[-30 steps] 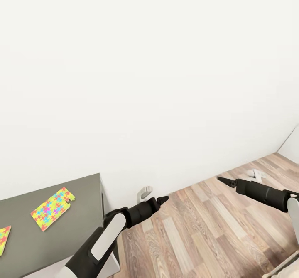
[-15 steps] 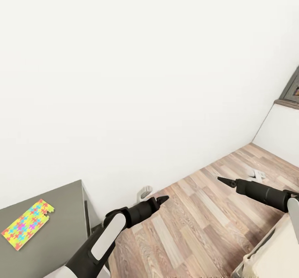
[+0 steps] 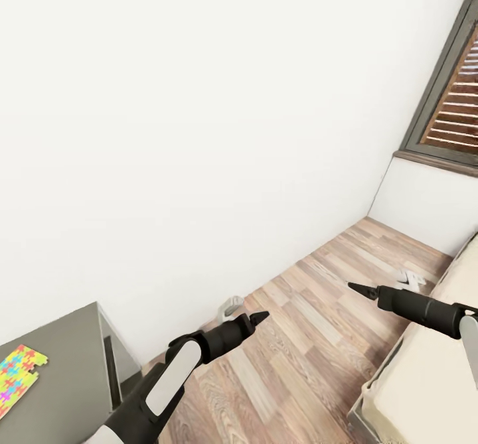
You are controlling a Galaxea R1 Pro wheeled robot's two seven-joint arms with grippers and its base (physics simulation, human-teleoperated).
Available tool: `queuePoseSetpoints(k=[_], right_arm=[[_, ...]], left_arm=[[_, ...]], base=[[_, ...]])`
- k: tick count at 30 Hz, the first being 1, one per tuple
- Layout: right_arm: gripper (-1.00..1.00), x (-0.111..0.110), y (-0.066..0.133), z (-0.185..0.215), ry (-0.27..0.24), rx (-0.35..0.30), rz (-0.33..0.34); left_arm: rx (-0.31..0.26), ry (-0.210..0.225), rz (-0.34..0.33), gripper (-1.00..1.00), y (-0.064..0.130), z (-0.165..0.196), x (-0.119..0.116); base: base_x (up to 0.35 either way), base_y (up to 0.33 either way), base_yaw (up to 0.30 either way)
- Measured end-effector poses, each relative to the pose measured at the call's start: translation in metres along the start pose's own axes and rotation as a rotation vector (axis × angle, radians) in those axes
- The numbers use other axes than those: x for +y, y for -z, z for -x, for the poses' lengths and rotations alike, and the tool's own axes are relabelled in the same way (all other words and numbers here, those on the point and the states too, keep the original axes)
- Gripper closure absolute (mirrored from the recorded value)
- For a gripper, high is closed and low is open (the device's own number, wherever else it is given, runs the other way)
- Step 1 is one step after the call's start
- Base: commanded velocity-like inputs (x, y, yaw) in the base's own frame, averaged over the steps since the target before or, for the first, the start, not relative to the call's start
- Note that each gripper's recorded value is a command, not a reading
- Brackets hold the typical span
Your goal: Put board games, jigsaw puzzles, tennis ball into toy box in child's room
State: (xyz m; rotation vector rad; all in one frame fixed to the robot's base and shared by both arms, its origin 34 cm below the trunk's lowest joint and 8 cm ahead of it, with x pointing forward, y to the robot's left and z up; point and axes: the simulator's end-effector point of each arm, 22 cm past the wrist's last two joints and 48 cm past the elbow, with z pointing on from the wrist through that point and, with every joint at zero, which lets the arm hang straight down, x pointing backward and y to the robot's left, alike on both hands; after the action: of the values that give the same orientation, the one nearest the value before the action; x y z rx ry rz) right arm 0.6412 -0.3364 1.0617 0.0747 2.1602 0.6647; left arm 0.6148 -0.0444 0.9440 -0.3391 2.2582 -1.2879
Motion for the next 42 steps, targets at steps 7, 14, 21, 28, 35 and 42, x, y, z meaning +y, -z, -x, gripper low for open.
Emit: queuePoseSetpoints(k=[7,14,21,28,35,42], right_arm=[[-1.00,0.000,0.000,0.000,0.000,0.000,0.000],[-1.00,0.000,0.000,0.000,0.000,0.000,0.000],[-1.00,0.001,-0.001,-0.001,-0.001,0.002,0.002],[-1.00,-0.007,-0.005,-0.006,0.008,0.015,-0.044],[-1.00,-0.019,-0.014,-0.019,0.028,0.054,-0.126],[-1.00,-0.020,-0.027,-0.034,0.038,0.096,-0.161]], left_arm=[[-0.002,0.000,0.000,-1.00,0.000,0.000,0.000],[-0.002,0.000,0.000,-1.00,0.000,0.000,0.000],[-0.002,0.000,0.000,-1.00,0.000,0.000,0.000],[0.000,0.002,0.005,-1.00,0.000,-0.001,0.003],[0.001,0.002,0.008,-1.00,0.000,-0.001,0.004],[0.006,0.014,0.029,-1.00,0.000,-0.003,0.016]], base=[[0.000,0.000,-0.287],[0.000,0.000,-0.287],[0.000,0.000,-0.287],[0.000,0.000,-0.287],[0.000,0.000,-0.287],[0.000,0.000,-0.281]])
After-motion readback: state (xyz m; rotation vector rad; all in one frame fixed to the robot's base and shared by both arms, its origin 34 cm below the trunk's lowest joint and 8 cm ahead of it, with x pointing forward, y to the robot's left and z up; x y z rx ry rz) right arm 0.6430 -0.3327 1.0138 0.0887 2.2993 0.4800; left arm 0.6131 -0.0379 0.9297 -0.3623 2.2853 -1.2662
